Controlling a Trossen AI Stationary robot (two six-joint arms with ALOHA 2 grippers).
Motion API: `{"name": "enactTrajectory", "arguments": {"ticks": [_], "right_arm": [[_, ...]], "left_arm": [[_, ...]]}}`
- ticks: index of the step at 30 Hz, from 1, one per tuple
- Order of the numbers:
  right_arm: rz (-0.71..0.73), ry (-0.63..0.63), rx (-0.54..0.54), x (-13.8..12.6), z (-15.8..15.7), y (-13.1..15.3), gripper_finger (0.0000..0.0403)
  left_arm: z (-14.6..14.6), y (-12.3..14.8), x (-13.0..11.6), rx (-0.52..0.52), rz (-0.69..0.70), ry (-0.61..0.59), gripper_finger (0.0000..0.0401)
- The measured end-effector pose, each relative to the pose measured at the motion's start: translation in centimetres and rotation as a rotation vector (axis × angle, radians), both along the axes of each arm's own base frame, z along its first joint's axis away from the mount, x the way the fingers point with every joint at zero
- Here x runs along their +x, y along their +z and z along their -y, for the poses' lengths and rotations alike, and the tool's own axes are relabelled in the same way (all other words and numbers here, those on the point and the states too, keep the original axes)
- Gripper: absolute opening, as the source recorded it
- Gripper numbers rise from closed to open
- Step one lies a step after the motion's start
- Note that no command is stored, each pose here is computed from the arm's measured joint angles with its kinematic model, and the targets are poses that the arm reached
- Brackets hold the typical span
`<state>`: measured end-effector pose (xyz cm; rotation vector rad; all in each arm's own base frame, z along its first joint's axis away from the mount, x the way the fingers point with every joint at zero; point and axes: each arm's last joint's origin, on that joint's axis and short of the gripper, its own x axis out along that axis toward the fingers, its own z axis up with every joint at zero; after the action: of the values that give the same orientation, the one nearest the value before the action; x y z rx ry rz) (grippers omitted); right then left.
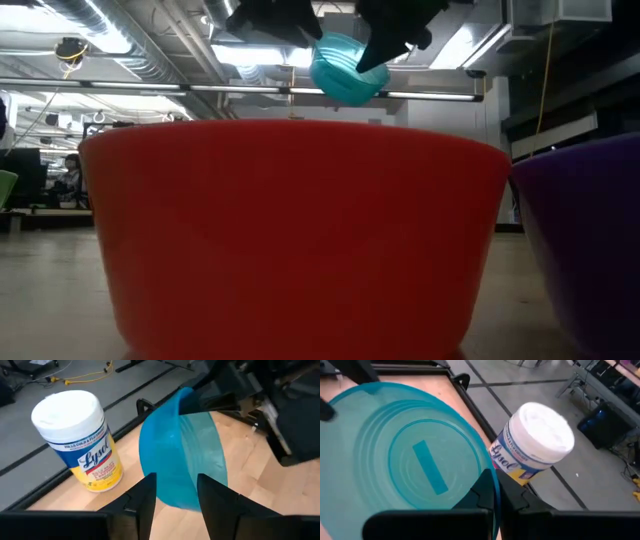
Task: Nest bowls inside each other
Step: Stack the light blue bowl on top of the white bowl
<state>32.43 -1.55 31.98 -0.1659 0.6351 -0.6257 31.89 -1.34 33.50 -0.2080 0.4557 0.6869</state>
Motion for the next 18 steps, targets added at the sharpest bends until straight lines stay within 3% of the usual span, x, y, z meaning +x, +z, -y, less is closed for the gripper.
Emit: {"name": "enactTrajectory", "arguments": {"ticks": [4,7,9,12,15,18], "right_arm": [[0.032,0.005,-0.009,0.2,0.0,0.4,0.0002],[0.044,0.005,-0.011,0.3,0.0,0.5,0.0001],[0.049,0.008,-0.011,0.3,-0.1,0.5,0.0001],[0.051,0.014,-0.015,0.4,-0.5,0.5,0.0001],[0.074,0.044,-0.001,0.4,-1.1,0.8,0.0012],[0.178,0.102,0.056,0.1,-1.7,2.1,0.0050]], "left_arm": [[-0.2,0.0,0.0,-0.001,0.005,0.008,0.0138],[-0.6,-0.1,-0.1,-0.023,0.030,0.079,0.0130],[-0.8,-0.2,-0.3,-0.032,0.033,0.133,0.0104],[-1.1,-0.3,-0.5,-0.031,0.024,0.154,0.0029],[-1.4,-0.3,-0.6,-0.006,0.027,0.205,0.0010],[-1.5,-0.5,-1.1,0.022,0.008,0.272,0.0004]]}}
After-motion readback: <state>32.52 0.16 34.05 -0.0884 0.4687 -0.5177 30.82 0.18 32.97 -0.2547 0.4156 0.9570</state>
